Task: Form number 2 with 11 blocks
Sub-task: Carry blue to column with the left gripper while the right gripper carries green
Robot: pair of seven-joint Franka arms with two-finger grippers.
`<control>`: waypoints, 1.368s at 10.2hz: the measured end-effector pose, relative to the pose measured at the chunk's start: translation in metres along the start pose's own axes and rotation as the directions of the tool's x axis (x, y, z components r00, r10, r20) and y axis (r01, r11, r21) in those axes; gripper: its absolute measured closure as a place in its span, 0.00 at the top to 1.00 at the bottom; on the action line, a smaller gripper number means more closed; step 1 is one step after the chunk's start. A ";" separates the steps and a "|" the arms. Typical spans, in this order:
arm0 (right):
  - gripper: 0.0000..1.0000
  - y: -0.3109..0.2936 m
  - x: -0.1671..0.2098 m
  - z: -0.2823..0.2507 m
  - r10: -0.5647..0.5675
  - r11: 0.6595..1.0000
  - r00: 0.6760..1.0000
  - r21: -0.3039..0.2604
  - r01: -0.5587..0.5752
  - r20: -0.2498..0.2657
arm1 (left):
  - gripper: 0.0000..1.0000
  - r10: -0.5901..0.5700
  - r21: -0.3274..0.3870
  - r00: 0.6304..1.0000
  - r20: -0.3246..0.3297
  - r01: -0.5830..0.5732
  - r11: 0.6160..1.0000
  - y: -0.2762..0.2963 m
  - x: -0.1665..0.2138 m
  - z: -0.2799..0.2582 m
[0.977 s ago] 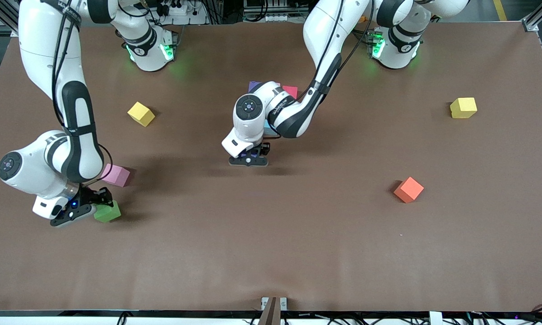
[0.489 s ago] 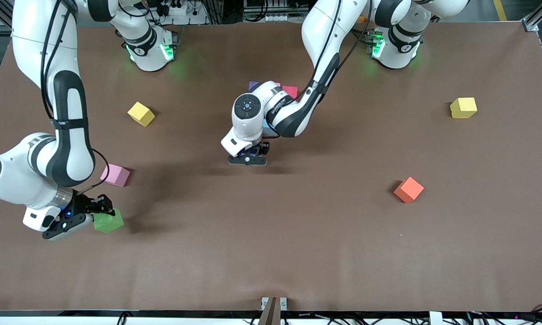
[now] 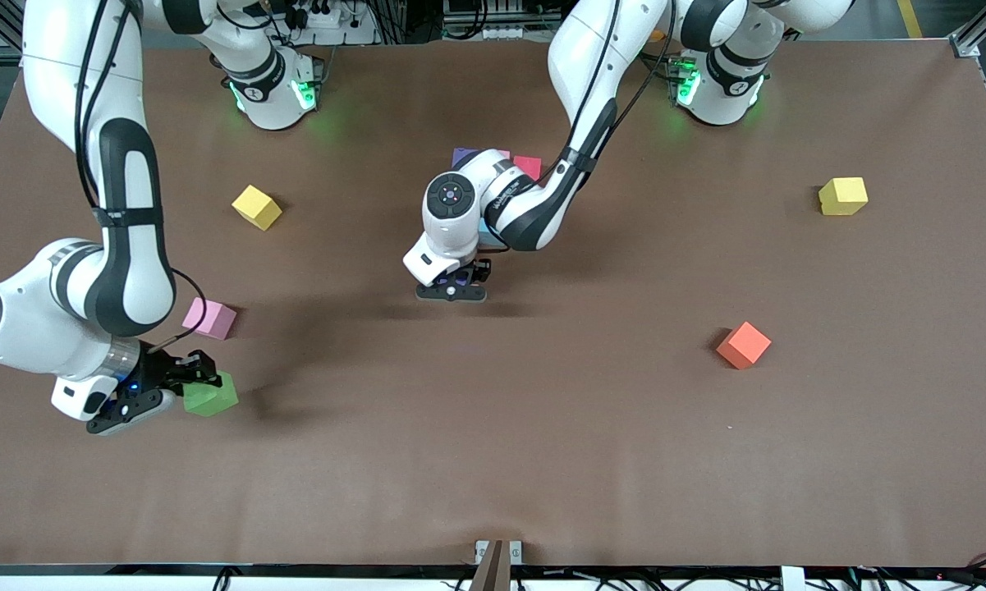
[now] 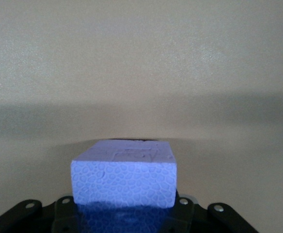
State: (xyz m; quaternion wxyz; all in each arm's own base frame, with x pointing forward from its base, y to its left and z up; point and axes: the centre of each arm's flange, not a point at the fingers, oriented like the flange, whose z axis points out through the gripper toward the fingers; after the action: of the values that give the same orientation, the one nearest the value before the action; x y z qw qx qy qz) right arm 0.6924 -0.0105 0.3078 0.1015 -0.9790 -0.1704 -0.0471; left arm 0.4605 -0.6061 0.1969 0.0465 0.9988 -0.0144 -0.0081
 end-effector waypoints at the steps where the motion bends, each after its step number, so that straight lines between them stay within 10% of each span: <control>1: 0.52 -0.010 0.003 -0.005 0.015 1.000 1.000 -0.002 -0.015 0.004 | 0.57 0.000 -0.002 1.000 -0.001 0.000 1.000 0.000 0.000 0.001; 8: 0.52 -0.028 0.005 -0.009 0.045 0.999 0.998 0.019 -0.046 0.042 | 0.58 -0.004 -0.005 1.000 0.008 0.004 1.000 0.003 -0.005 0.009; 12: 0.52 -0.039 0.008 -0.016 0.055 0.998 0.998 0.028 -0.056 0.037 | 1.00 -0.002 0.001 1.000 0.005 0.002 1.000 0.001 -0.003 0.011; 14: 0.52 -0.046 0.008 -0.018 0.064 0.997 0.997 0.040 -0.066 0.049 | 1.00 0.008 0.002 1.000 0.004 -0.008 1.000 0.003 -0.007 0.011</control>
State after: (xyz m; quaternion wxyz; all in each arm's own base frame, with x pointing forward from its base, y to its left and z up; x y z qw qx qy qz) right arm 0.6832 0.0306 0.3343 0.1193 -0.9826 -0.1416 -0.0169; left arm 0.4535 -0.6102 0.1863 0.0453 0.9987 -0.0186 -0.0098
